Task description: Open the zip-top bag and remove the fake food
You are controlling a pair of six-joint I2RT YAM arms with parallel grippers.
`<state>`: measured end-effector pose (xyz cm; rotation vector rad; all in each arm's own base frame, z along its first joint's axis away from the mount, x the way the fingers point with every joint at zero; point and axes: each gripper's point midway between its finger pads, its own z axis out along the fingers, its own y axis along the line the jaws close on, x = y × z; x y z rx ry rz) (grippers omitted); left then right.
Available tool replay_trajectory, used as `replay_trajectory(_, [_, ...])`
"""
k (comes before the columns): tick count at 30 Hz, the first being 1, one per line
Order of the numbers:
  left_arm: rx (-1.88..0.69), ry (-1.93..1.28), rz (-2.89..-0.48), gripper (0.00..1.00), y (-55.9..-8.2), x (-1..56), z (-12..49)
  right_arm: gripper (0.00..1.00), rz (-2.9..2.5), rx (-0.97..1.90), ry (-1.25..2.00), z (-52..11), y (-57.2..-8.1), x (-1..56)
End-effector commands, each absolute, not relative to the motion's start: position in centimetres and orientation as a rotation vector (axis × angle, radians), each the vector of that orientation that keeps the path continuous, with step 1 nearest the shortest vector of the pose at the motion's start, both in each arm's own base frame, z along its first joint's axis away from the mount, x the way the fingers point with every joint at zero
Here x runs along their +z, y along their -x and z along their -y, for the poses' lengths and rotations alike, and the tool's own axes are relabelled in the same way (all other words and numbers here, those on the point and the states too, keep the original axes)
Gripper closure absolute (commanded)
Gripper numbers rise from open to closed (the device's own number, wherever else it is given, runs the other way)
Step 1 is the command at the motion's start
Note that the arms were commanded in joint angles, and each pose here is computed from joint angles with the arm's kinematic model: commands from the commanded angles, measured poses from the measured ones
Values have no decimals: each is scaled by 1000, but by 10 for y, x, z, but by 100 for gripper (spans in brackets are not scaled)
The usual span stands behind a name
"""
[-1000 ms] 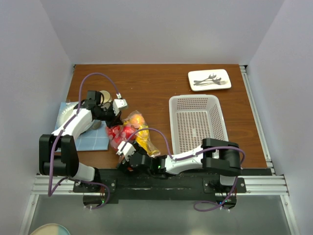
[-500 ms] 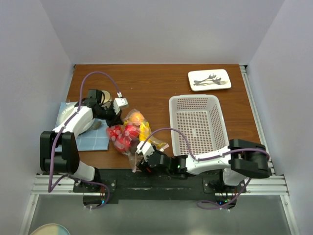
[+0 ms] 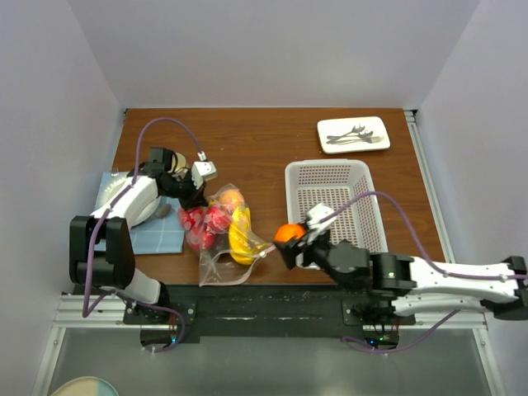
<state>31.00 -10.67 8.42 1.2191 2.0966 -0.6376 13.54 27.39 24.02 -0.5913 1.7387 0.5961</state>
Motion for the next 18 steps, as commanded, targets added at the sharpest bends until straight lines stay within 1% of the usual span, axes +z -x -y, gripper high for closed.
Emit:
replay_trajectory(1, [-520, -1247, -2301, 100, -297, 44, 80, 100, -1718, 122, 317, -180, -183, 239])
replay_trajectory(4, [-524, -1238, -2296, 100, -300, 49, 82, 100, -1789, -21, 226, -148, -196, 213])
replay_trajectory(5, [-524, -1231, -2294, 94, -301, 51, 83, 100, -1816, -55, 179, -138, -199, 201])
replay_trajectory(6, [-521, -1226, -2288, 89, -302, 54, 84, 92, -1819, -77, 163, -135, -200, 197])
replay_trajectory(7, [-520, -1215, -2282, 85, -306, 59, 84, 63, -1830, -106, 182, -137, -201, 190])
replay_trajectory(9, [-513, -1208, -2270, 63, -308, 68, 86, 40, -1856, -156, 157, -135, -207, 185])
replay_trajectory(10, [-508, -1196, -2262, 38, -311, 76, 86, 17, -1873, -169, 125, -142, -211, 188])
replay_trajectory(11, [-497, -1191, -2248, 1, -314, 84, 87, 7, -1894, -231, 142, -138, -212, 185])
replay_trajectory(12, [-486, -1185, -2238, 0, -316, 91, 87, 2, -1899, -245, 136, -140, -213, 187])
replay_trajectory(13, [-476, -1176, -2221, 0, -321, 105, 87, 1, -1909, -246, 137, -150, -216, 192])
replay_trajectory(15, [-451, -1166, -2165, 0, -326, 132, 89, 1, -1924, -214, 166, -162, -215, 196])
replay_trajectory(17, [-434, -1157, -2096, 0, -331, 171, 93, 1, -1922, -136, 214, -178, -210, 204])
replay_trajectory(18, [-434, -1155, -2028, 0, -338, 200, 98, 1, -1919, -104, 225, -184, -207, 207])
